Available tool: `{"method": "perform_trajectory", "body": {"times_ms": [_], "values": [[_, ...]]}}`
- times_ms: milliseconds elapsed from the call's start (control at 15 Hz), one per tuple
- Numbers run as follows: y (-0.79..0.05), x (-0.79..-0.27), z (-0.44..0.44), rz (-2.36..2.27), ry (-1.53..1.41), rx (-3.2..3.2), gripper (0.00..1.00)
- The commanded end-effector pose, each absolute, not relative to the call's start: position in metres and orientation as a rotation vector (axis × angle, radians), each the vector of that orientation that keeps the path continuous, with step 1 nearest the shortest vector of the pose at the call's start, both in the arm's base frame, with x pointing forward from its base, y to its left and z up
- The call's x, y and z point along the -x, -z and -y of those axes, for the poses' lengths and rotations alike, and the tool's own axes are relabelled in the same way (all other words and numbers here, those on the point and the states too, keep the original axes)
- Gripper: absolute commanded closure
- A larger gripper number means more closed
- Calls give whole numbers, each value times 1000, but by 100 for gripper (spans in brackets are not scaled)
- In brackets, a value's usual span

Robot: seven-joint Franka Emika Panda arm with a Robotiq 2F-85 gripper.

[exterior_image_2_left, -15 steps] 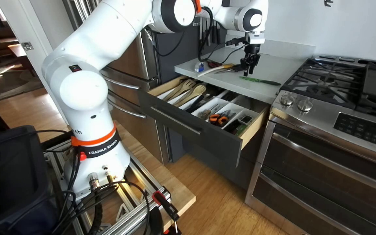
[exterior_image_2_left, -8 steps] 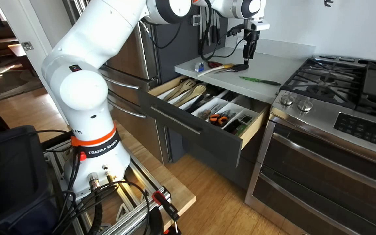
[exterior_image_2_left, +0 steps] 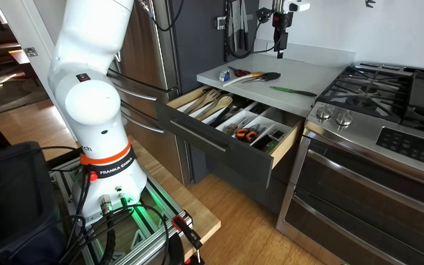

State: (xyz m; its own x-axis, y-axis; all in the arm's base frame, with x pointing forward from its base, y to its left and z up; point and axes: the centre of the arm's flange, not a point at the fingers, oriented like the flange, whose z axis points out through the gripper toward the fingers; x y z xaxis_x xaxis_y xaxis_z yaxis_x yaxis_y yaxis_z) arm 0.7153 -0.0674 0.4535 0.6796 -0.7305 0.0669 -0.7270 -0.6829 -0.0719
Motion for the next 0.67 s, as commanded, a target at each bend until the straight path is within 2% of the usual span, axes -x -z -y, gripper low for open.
{"method": "perform_trajectory", "body": {"times_ms": [0, 200, 267, 600], "values": [[-461, -640, 93, -934, 121, 2946, 0], [-465, -622, 108, -678, 97, 3028, 0], [-473, -662, 101, -817, 101, 3001, 0], [-472, -642, 106, -703, 83, 3029, 0]]}}
